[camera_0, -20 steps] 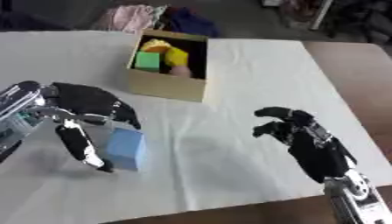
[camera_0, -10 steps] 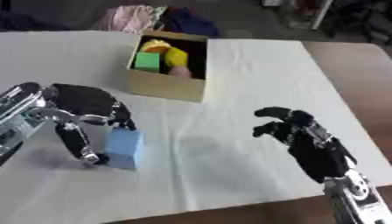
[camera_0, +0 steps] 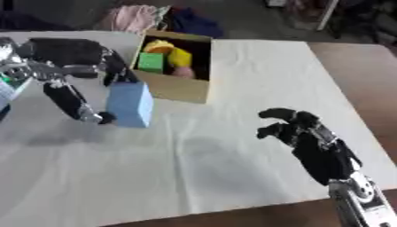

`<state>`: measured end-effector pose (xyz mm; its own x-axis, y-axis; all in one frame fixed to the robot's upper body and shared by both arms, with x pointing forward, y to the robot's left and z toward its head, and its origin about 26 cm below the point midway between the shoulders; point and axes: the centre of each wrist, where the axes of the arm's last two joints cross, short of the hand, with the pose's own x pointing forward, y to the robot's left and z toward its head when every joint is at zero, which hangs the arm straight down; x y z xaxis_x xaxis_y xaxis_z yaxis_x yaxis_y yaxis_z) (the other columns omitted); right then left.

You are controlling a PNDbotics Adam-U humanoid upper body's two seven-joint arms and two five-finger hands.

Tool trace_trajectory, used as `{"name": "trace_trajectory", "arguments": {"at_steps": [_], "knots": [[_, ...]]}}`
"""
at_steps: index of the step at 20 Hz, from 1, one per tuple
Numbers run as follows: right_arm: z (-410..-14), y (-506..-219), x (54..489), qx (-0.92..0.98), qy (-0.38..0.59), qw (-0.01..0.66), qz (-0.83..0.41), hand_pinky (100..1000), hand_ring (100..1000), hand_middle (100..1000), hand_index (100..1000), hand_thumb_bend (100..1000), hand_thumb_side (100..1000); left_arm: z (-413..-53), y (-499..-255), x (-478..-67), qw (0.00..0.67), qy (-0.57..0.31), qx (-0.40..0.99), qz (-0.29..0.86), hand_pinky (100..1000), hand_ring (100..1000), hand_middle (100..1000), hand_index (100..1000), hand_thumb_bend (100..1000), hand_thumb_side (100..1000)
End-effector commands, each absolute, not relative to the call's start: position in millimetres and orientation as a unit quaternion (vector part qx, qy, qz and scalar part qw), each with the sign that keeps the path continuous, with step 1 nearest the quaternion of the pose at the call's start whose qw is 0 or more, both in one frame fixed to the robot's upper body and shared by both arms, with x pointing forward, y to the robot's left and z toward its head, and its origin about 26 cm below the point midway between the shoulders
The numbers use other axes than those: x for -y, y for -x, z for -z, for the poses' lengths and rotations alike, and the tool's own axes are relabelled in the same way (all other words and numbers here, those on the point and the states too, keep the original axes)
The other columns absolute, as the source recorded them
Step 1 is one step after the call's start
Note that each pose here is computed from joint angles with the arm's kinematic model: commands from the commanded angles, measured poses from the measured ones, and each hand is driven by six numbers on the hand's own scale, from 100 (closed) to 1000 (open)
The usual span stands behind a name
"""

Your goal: Pick up objects on the table and place them in the box.

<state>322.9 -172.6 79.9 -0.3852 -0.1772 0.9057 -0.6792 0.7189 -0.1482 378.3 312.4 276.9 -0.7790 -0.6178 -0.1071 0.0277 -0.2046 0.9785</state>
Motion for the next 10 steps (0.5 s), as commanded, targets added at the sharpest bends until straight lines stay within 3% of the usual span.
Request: {"name": "trace_trajectory", "arguments": {"at_steps": [1,6,10], "knots": [[-83,-323,174,0.793,-0.267,0.480,-0.265,839,662,803,828,100,958,-300,-395,-321,0.230,-0.299,0.610,0.697,622,466,495,717,285,240],[-83,-323,171,0.791,-0.273,0.480,-0.265,840,662,803,828,100,960,-296,-437,-321,0.255,-0.357,0.624,0.647,635,479,517,741,317,227],[-83,-322,167,0.788,-0.281,0.478,-0.267,840,662,803,828,100,961,-275,-465,-314,0.282,-0.392,0.634,0.604,651,520,567,790,287,190]]}}
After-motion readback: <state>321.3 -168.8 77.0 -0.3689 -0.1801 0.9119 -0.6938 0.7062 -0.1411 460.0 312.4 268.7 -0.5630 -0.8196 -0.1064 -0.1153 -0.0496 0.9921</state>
